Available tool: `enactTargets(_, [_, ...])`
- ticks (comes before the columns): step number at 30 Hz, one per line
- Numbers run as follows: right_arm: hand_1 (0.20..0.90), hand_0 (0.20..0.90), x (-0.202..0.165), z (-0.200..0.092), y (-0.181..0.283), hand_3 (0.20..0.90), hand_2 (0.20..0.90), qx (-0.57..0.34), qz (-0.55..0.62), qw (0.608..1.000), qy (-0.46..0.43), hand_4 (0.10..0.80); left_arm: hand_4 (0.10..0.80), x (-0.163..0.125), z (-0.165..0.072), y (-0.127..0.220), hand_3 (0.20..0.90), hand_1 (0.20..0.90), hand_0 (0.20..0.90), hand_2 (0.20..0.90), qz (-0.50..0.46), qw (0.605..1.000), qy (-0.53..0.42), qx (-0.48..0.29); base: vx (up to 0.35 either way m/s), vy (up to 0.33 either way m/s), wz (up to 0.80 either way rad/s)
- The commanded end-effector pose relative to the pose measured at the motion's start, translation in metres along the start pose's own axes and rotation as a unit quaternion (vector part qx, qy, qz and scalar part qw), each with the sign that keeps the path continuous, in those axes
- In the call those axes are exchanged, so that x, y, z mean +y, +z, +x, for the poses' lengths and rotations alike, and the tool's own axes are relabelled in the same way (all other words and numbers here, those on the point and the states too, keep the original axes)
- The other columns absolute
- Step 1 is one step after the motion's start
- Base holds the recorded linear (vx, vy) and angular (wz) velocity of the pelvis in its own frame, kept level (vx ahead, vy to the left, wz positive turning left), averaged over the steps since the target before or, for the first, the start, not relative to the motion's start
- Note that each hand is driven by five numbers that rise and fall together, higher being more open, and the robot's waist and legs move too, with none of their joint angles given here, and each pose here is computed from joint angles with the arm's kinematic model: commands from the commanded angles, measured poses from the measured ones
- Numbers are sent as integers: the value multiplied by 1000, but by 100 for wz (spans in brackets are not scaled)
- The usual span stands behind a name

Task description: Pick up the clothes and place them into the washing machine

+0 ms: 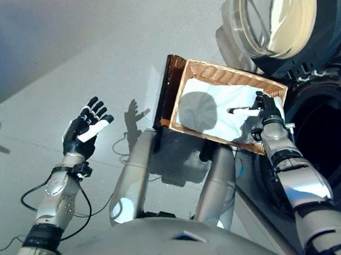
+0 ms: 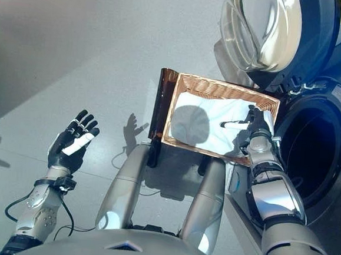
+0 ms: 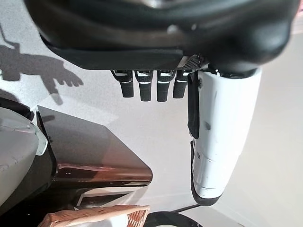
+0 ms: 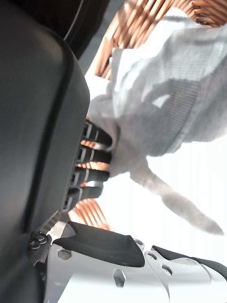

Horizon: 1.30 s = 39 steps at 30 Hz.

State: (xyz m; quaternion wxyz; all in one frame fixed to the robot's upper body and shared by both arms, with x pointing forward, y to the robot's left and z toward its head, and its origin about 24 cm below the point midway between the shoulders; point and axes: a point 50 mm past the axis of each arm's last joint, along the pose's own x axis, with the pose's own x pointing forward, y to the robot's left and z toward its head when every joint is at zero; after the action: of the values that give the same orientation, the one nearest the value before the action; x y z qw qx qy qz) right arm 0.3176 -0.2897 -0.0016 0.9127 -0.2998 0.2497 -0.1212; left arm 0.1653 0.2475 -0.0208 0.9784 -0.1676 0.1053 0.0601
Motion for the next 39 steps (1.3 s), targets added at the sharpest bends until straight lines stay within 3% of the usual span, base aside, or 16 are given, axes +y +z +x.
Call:
enactTargets(1, [900, 900, 20, -2, 14, 900, 900, -44, -12, 997, 57, 800, 800, -1, 2, 45, 900, 900, 900, 900, 22, 994, -20, -101, 0, 0, 0])
enactTargets(5, [900, 900, 21, -2, 15, 900, 900, -44, -22, 997, 58, 800, 800, -1, 2, 45, 900, 900, 900, 900, 20, 994, -17, -103, 0, 0, 0])
enactTargets(8, [241, 241, 22, -2, 16, 241, 241, -47, -27, 997, 62, 329, 800, 0, 2, 46, 900, 900, 900, 900, 23, 994, -18, -103, 0, 0, 0])
enactTargets(9, [200, 200, 22, -2, 17, 200, 200, -49, -29, 996, 63, 300, 800, 0, 2, 46, 900, 900, 900, 900, 23, 994, -18, -104, 0, 0, 0])
enactTargets(39, [200, 200, 18, -3, 10, 200, 200, -48, -36, 997, 55, 300, 800, 4, 3, 52, 900, 900, 900, 900, 33, 993, -13, -115, 0, 0, 0])
